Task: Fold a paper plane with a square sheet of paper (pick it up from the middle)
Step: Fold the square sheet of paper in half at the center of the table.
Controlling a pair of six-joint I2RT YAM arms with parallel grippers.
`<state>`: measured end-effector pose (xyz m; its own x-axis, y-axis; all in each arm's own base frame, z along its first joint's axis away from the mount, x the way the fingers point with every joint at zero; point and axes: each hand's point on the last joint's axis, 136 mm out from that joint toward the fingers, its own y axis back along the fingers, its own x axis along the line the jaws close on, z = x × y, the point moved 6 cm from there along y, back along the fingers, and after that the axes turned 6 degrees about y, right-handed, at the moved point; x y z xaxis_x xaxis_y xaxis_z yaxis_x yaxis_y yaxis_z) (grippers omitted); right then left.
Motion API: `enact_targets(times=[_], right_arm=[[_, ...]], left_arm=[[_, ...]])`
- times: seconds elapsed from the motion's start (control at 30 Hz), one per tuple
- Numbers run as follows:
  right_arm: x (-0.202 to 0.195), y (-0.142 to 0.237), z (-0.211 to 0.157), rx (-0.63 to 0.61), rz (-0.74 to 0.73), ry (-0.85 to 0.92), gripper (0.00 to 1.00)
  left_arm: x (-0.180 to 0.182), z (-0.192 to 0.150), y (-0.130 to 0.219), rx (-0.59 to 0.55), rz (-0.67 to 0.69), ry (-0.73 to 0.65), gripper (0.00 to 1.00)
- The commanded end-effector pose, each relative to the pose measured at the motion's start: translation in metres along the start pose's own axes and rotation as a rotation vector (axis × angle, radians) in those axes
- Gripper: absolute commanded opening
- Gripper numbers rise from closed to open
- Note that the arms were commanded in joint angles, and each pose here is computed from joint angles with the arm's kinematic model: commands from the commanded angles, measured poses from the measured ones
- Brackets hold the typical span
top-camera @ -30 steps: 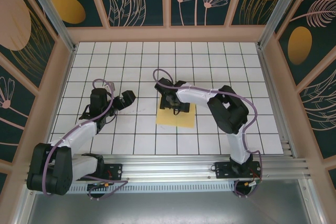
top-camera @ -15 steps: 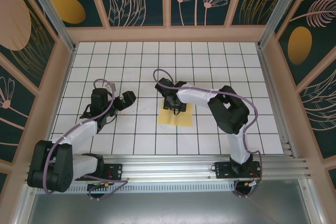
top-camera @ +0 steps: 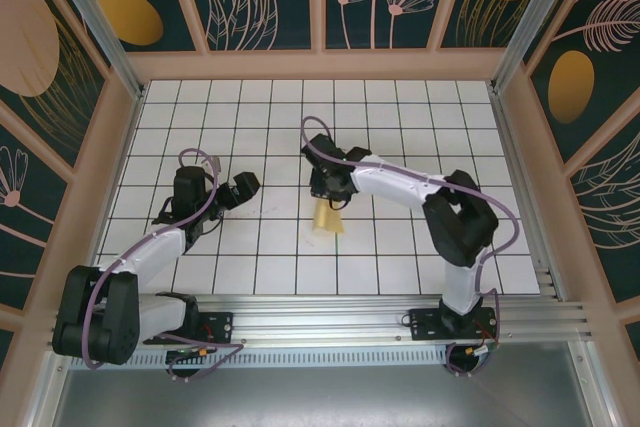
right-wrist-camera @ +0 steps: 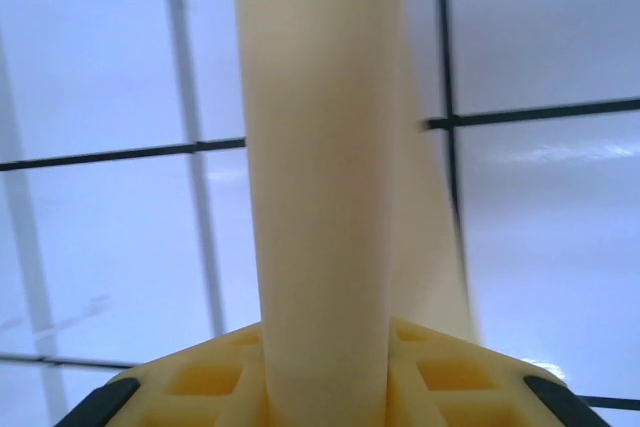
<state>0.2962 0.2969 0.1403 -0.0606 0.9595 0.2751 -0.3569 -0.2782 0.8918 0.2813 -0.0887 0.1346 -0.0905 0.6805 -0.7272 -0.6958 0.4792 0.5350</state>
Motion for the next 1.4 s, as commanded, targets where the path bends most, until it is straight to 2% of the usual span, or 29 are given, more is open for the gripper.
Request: enact_targets(times=[0.0, 0.13, 0.23, 0.57, 0.93, 1.1, 1.37], right_arm=[[0.016, 0.024, 0.013, -0.03, 0.24, -0.024, 0.29], [0.02, 0.049, 0.022, -0.053, 0.55, -0.087, 0.3], [0.008, 0.047, 0.02, -0.042, 0.656, -0.119, 0.32], [-0.058, -0.018, -0.013, 0.078, 0.442, -0.146, 0.38], [-0.101, -0.017, -0.018, 0.044, 0.265, -0.108, 0.65], [-0.115, -0.022, -0.024, 0.053, 0.196, -0.126, 0.69], [-0.115, -0.02, -0.029, 0.092, 0.191, -0.088, 0.72]], left_arm=[[-0.011, 0.002, -0.001, 0.022, -0.041, 0.004, 0.99], [-0.021, 0.001, 0.0, 0.05, -0.11, 0.013, 0.99], [-0.025, 0.0, 0.0, 0.061, -0.155, 0.035, 0.98], [-0.042, -0.005, -0.001, 0.114, -0.26, 0.061, 0.99], [-0.078, -0.028, -0.03, 0.192, -0.24, 0.007, 0.98], [-0.09, -0.04, -0.046, 0.23, -0.234, -0.004, 0.95], [-0.101, -0.051, -0.065, 0.279, -0.213, -0.024, 0.86]])
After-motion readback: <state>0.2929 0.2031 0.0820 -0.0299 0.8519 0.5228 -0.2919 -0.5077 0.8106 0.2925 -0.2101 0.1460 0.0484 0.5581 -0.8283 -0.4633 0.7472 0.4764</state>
